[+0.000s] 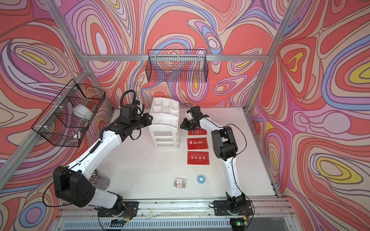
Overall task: Take the postcards out of the drawer
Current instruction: Close the drawer in the storage box.
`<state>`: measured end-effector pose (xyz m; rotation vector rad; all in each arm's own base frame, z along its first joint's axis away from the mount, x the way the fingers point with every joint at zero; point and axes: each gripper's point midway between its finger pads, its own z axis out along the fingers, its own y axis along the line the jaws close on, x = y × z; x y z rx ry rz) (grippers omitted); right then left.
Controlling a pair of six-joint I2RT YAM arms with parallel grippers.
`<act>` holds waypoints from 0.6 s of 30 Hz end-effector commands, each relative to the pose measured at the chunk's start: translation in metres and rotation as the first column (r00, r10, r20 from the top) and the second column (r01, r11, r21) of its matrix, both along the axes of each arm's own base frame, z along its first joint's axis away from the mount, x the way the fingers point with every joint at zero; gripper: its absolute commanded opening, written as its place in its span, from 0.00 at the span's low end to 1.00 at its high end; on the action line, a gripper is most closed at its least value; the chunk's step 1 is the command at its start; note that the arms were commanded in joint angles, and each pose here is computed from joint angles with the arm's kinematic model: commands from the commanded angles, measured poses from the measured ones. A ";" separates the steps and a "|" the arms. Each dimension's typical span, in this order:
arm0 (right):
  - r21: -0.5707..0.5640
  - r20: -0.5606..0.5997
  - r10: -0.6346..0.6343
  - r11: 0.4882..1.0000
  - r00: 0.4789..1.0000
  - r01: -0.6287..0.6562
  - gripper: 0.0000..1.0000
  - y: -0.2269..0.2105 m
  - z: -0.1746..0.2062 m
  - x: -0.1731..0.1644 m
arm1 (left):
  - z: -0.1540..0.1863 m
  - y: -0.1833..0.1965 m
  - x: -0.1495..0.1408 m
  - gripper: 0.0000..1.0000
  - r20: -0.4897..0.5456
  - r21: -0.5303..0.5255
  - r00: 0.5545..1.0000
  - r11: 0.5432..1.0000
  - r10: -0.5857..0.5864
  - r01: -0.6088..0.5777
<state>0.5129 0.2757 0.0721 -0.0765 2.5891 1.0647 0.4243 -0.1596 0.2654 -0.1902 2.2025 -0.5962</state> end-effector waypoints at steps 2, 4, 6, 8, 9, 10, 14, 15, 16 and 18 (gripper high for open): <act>0.054 0.064 0.057 0.997 0.996 -0.061 0.21 0.016 0.024 -0.001 | -0.040 -0.018 -0.022 0.19 -0.164 0.052 0.982 0.993 -0.098 0.108; 0.052 0.069 0.050 0.997 0.996 -0.053 0.21 0.012 0.026 -0.001 | -0.034 -0.016 -0.019 0.20 -0.151 0.061 0.984 0.993 -0.095 0.105; 0.053 0.074 0.044 0.997 0.996 -0.048 0.21 0.009 0.029 -0.001 | -0.029 -0.014 -0.017 0.21 -0.139 0.067 0.986 0.993 -0.092 0.102; 0.053 0.077 0.041 0.998 0.996 -0.045 0.21 0.007 0.032 -0.002 | -0.025 -0.013 -0.016 0.22 -0.132 0.074 0.987 0.992 -0.093 0.103; 0.051 0.080 0.040 0.998 0.996 -0.044 0.21 0.007 0.033 -0.003 | -0.023 -0.011 -0.015 0.23 -0.127 0.080 0.988 0.992 -0.091 0.102; 0.048 0.081 0.038 0.998 0.996 -0.043 0.21 0.005 0.034 -0.003 | -0.020 -0.010 -0.015 0.24 -0.121 0.084 0.988 0.991 -0.091 0.101; 0.042 0.084 0.030 0.999 0.996 -0.033 0.22 0.000 0.035 -0.005 | -0.008 -0.007 -0.015 0.31 -0.091 0.094 0.990 0.989 -0.107 0.115; 0.040 0.084 0.030 0.999 0.996 -0.033 0.22 -0.001 0.034 -0.005 | -0.005 -0.005 -0.014 0.32 -0.083 0.101 0.990 0.988 -0.111 0.119; 0.037 0.086 0.027 0.999 0.996 -0.030 0.22 -0.002 0.035 -0.005 | -0.001 -0.005 -0.014 0.33 -0.075 0.107 0.990 0.986 -0.117 0.124; 0.036 0.086 0.020 0.999 0.996 -0.023 0.23 -0.006 0.036 -0.005 | 0.005 -0.005 -0.015 0.36 -0.062 0.113 0.990 0.984 -0.130 0.137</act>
